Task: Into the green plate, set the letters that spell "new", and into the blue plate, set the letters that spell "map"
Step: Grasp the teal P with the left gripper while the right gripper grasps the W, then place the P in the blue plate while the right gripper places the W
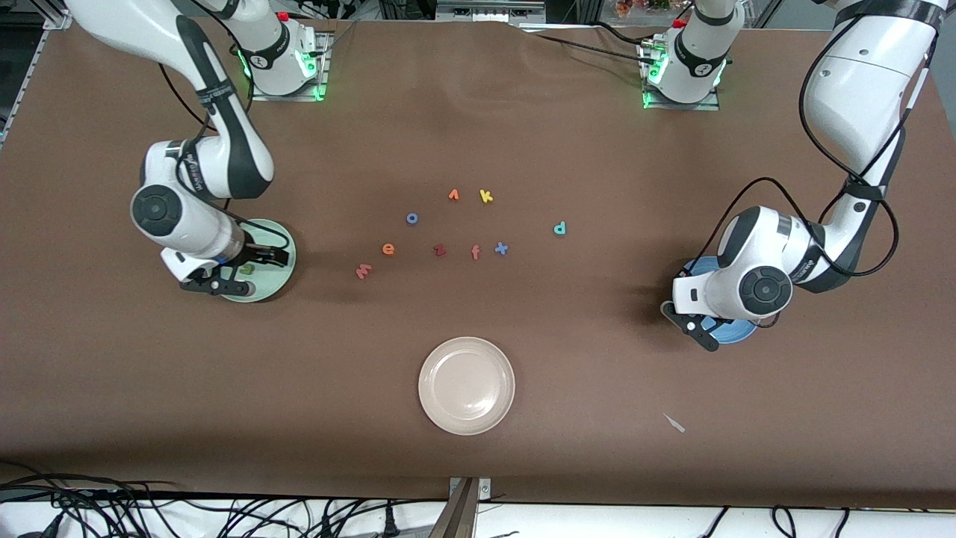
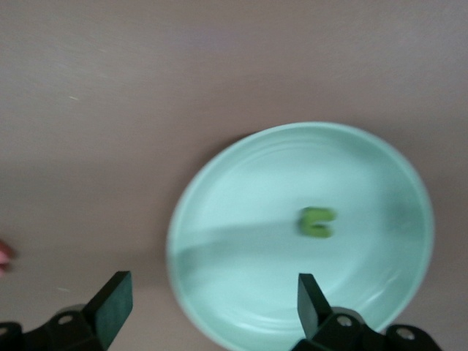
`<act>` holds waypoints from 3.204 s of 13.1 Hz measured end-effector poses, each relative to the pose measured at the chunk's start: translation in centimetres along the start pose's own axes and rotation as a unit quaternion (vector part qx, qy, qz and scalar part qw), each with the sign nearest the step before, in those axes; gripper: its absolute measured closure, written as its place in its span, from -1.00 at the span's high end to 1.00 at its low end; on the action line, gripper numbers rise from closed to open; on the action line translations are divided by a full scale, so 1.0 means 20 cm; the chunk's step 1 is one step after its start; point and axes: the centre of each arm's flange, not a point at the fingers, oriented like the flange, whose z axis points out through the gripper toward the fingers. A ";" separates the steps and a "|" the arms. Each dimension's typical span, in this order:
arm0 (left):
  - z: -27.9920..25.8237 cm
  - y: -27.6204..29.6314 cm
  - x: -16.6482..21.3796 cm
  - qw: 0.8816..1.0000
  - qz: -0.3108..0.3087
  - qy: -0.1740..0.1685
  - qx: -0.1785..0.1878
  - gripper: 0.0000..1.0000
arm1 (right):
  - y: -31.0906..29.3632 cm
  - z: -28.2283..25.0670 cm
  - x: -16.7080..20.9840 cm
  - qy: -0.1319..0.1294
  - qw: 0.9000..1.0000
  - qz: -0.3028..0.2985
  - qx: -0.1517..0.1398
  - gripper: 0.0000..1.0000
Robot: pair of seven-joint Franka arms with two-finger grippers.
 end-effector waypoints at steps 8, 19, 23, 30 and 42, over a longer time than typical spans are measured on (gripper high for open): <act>-0.26 0.95 0.27 0.979 -0.193 -0.002 -0.064 1.00 | -0.48 -0.02 -0.04 0.006 0.975 0.220 0.026 1.00; 0.21 1.52 0.26 0.956 -0.289 0.044 -0.036 0.37 | -0.83 0.28 0.01 0.020 0.944 0.326 0.054 0.96; 0.30 1.53 0.27 0.952 -0.300 0.050 -0.024 0.33 | -0.86 0.31 -0.03 0.016 0.945 0.323 0.050 0.85; 0.27 1.53 0.28 0.948 -0.313 0.055 -0.024 -0.44 | -0.82 0.31 -0.09 0.010 0.946 0.322 0.042 0.82; -0.24 0.86 0.27 0.967 -0.249 -0.005 0.049 -0.44 | -0.80 0.37 -0.18 0.014 0.947 0.318 0.049 0.37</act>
